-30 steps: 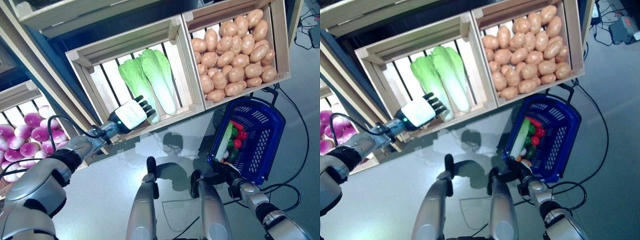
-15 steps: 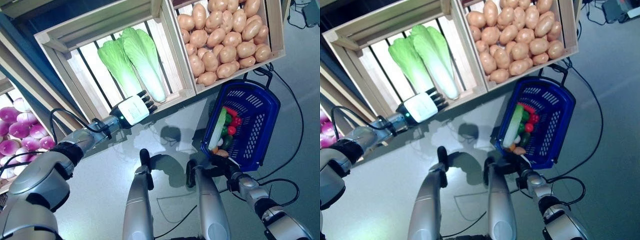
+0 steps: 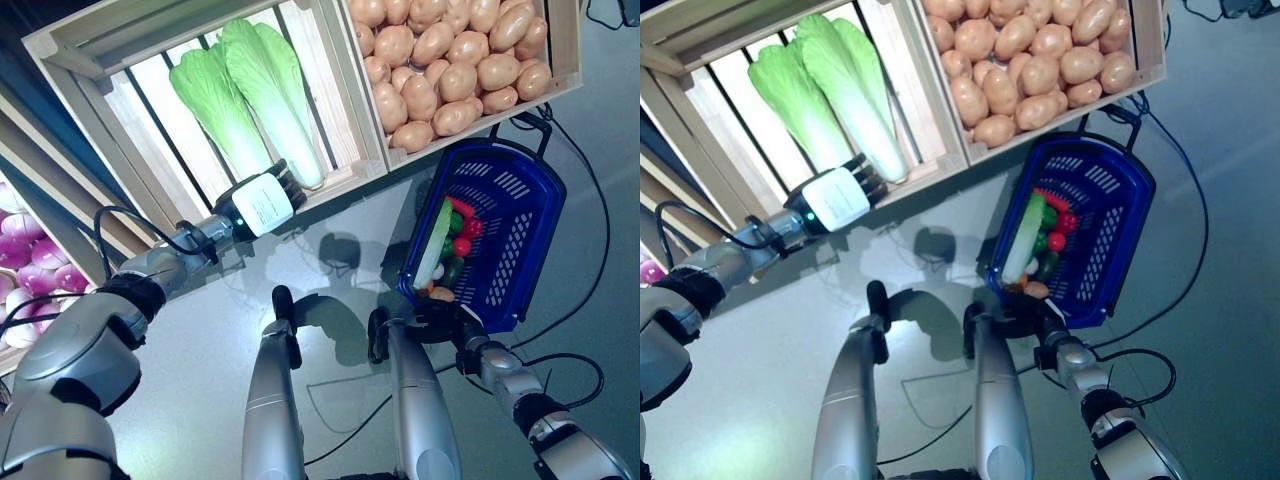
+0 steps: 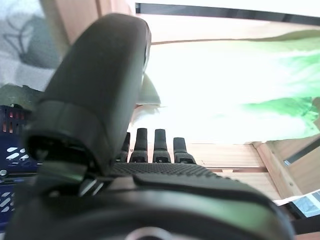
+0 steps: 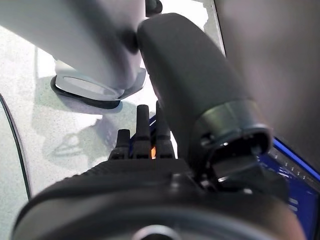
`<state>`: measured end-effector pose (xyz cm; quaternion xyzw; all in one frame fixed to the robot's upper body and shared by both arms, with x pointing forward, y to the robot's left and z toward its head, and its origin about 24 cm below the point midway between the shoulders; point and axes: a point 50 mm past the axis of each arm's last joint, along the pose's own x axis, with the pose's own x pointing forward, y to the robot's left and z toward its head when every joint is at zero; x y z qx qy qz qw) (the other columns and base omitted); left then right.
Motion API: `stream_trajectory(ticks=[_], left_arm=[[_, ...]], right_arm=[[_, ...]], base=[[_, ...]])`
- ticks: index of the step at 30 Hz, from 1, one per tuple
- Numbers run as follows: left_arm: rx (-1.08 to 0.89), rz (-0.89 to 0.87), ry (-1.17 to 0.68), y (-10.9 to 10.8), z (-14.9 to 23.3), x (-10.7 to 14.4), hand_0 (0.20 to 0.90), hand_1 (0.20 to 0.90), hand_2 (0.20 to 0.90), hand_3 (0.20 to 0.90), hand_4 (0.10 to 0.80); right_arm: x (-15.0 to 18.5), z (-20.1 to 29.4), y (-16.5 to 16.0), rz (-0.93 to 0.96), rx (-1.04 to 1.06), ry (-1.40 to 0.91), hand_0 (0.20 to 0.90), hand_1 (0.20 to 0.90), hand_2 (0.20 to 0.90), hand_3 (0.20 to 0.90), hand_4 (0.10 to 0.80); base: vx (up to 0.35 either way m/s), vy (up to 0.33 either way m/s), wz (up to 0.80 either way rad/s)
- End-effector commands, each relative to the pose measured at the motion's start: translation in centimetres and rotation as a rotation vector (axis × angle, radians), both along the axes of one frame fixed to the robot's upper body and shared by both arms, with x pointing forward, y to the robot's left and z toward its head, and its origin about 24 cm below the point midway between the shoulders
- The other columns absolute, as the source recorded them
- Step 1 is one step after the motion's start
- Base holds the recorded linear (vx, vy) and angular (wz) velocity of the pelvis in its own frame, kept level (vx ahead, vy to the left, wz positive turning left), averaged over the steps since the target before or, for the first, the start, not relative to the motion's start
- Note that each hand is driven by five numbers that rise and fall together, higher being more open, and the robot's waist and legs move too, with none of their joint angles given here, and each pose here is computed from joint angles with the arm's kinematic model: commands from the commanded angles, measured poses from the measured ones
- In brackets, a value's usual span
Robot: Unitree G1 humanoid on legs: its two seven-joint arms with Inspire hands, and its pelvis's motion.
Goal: Put vegetables into the basket
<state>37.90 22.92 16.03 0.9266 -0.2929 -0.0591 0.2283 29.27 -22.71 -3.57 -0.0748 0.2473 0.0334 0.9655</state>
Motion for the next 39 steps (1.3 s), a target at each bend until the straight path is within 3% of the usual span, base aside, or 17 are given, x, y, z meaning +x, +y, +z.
stream_trajectory(ticks=[1,24,25,26,27,28,39], left_arm=[[-0.002,0.003,-0.254,0.0,7.2,0.8,0.900,0.900,0.900,0.900,0.800],[0.138,0.126,-0.353,1.4,10.1,1.2,0.900,0.900,0.900,0.900,0.800],[0.145,0.138,-0.341,1.6,9.8,1.2,0.773,0.773,0.773,0.773,0.715],[0.137,0.145,-0.343,1.8,9.6,1.2,0.540,0.540,0.540,0.540,0.560],[0.140,0.153,-0.338,2.0,9.4,1.2,0.502,0.502,0.502,0.502,0.535],[0.130,0.159,-0.339,2.0,9.3,1.2,0.300,0.300,0.300,0.300,0.400],[0.116,0.153,-0.343,2.6,9.3,1.0,0.300,0.300,0.300,0.300,0.400]], right_arm=[[-1.2,0.2,-2.7,-0.117,-0.019,-0.026,0.900,0.900,0.900,0.900,0.800],[-0.8,2.4,-3.2,-0.202,0.041,-0.164,0.900,0.900,0.900,0.900,0.800],[-0.8,2.3,-3.2,-0.203,0.038,-0.159,0.900,0.900,0.900,0.900,0.800],[-0.8,2.3,-3.2,-0.203,0.034,-0.157,0.900,0.900,0.900,0.900,0.800],[-0.8,2.3,-3.2,-0.206,0.035,-0.157,0.900,0.900,0.900,0.900,0.800],[-0.8,2.3,-3.3,-0.208,0.035,-0.158,0.900,0.900,0.900,0.900,0.800],[-0.5,2.7,-4.0,-0.223,0.023,-0.173,0.900,0.900,0.900,0.900,0.800]], base=[[0.000,0.000,0.00],[-0.004,0.002,0.01],[0.000,0.000,0.00],[0.000,0.000,0.00],[0.000,0.000,0.00],[0.000,0.000,0.00],[-0.006,0.003,0.00]])
